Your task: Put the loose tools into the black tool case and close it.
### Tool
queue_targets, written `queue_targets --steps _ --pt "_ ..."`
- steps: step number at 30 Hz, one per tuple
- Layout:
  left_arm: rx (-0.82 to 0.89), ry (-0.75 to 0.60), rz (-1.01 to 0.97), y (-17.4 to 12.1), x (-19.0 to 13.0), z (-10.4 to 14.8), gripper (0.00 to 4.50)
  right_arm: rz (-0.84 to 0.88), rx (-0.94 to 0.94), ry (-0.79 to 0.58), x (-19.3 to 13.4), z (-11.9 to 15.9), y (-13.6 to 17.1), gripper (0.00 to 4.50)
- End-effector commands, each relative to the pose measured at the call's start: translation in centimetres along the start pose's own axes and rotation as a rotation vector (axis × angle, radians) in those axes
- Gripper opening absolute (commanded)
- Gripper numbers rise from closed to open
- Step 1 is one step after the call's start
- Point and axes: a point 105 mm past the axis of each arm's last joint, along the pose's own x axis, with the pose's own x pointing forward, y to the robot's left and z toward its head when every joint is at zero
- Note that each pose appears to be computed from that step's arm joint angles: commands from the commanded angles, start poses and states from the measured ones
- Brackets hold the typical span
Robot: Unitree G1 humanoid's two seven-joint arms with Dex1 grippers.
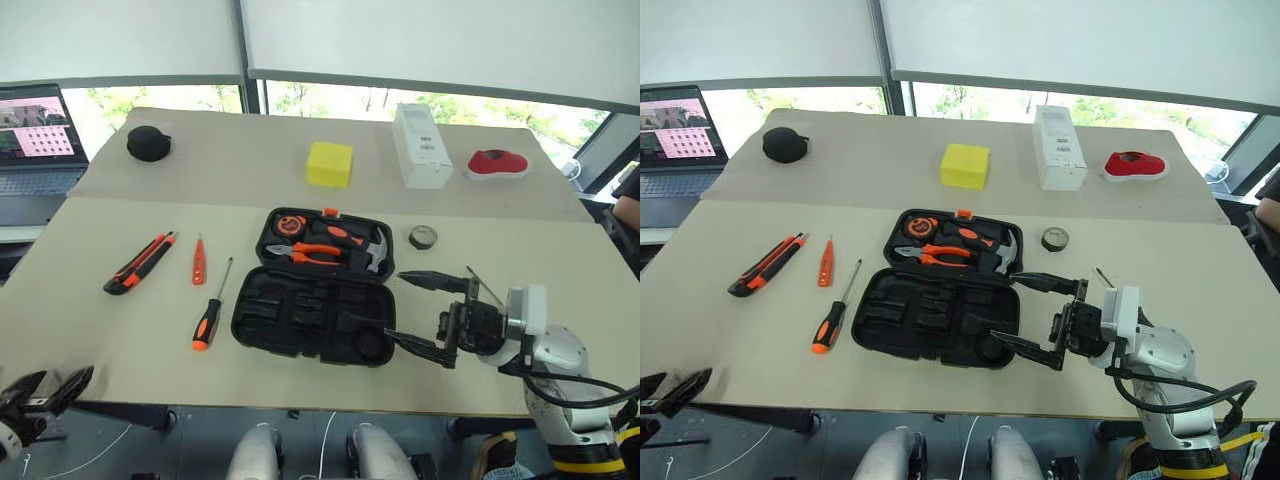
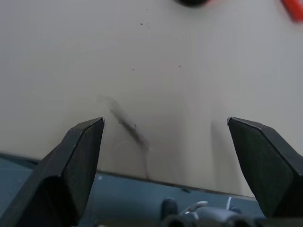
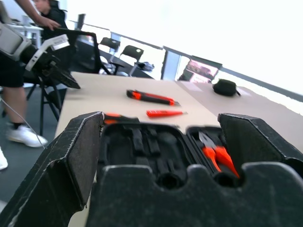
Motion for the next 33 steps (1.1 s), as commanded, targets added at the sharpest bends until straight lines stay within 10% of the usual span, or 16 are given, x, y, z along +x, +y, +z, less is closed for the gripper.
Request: queue_targets --steps 1,17,28,33 --pt "0.030 -0.025 -0.161 -5.0 1.4 3.4 4.48 0.026 -0.004 -0.029 0.7 1.0 0.0 4.50" --pt "0.166 0.249 -0.170 -12.9 9.3 -1.6 4.48 0.001 -0.001 0.030 0.8 0.6 -0.2 4.50" --pt "0.205 0.160 -0.221 -11.8 9.0 0.4 1.01 -0.074 -0.011 0.060 -0.6 -0.3 -0.1 4.50" --pt "0.280 -0.142 -0.330 -12.2 8.5 5.6 0.89 -0.120 -0.015 0.093 -1.9 -0.5 -0.1 4.50"
